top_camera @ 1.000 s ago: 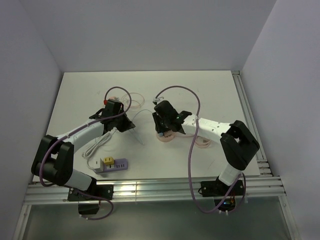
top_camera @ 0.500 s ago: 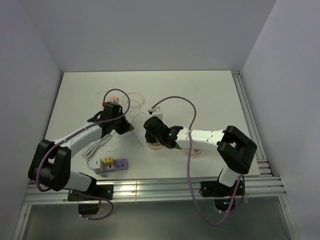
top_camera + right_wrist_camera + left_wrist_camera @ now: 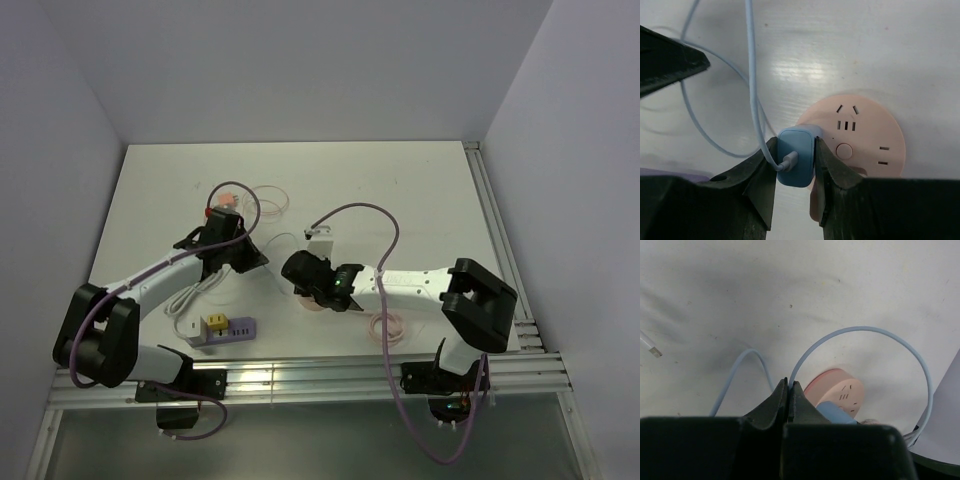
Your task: Insert the plug
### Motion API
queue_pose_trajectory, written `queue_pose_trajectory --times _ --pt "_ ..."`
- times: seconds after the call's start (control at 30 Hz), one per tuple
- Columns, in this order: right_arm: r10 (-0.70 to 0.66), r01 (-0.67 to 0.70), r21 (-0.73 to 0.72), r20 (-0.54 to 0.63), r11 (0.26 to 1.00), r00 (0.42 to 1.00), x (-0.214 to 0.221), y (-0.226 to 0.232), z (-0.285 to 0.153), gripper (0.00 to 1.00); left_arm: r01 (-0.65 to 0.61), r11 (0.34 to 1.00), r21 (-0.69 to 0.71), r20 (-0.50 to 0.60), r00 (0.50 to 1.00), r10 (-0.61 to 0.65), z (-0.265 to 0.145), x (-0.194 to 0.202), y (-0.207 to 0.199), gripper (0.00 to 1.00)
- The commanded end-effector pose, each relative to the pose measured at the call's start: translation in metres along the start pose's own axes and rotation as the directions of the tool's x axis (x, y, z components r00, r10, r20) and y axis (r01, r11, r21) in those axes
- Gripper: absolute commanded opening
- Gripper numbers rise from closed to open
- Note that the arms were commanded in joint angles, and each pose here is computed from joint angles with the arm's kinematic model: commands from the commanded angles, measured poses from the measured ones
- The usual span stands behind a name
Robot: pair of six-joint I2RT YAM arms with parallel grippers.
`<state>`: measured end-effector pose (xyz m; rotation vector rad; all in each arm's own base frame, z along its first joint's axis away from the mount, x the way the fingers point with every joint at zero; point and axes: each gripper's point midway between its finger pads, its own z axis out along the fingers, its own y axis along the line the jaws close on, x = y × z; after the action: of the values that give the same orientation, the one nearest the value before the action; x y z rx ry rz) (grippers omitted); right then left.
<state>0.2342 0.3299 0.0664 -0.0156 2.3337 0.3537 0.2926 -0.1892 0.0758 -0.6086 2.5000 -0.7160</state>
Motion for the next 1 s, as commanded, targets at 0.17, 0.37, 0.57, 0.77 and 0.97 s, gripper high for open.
queue_pose_trajectory --times 0.17,0.37,0.57,0.77,0.97 --pt "-0.242 0.296 0.179 -0.269 0.938 0.932 0.054 -0.082 -0.029 0.56 0.0 0.996 0.093 0.004 1.0 0.0 -0.013 0.007 -0.011 0.35" --pt "-0.247 0.267 0.069 -0.215 0.961 0.945 0.035 -0.054 -0.046 0.72 0.008 0.996 0.087 0.007 1.0 -0.009 -0.021 0.011 -0.005 0.48" --pt "-0.233 0.226 -0.068 -0.118 0.972 0.965 0.008 -0.037 -0.08 0.79 0.018 0.994 0.112 0.049 0.999 -0.024 -0.035 0.007 -0.008 0.54" --pt "-0.307 0.264 -0.323 -0.087 0.909 0.948 -0.001 -0.01 -0.122 0.79 -0.003 0.993 0.121 0.069 0.998 -0.005 -0.048 0.003 -0.014 0.99" --pt "-0.239 0.216 -0.397 -0.009 0.892 0.971 -0.022 -0.012 -0.157 0.79 -0.011 0.995 0.097 0.117 0.993 -0.001 -0.073 -0.013 -0.027 0.99"
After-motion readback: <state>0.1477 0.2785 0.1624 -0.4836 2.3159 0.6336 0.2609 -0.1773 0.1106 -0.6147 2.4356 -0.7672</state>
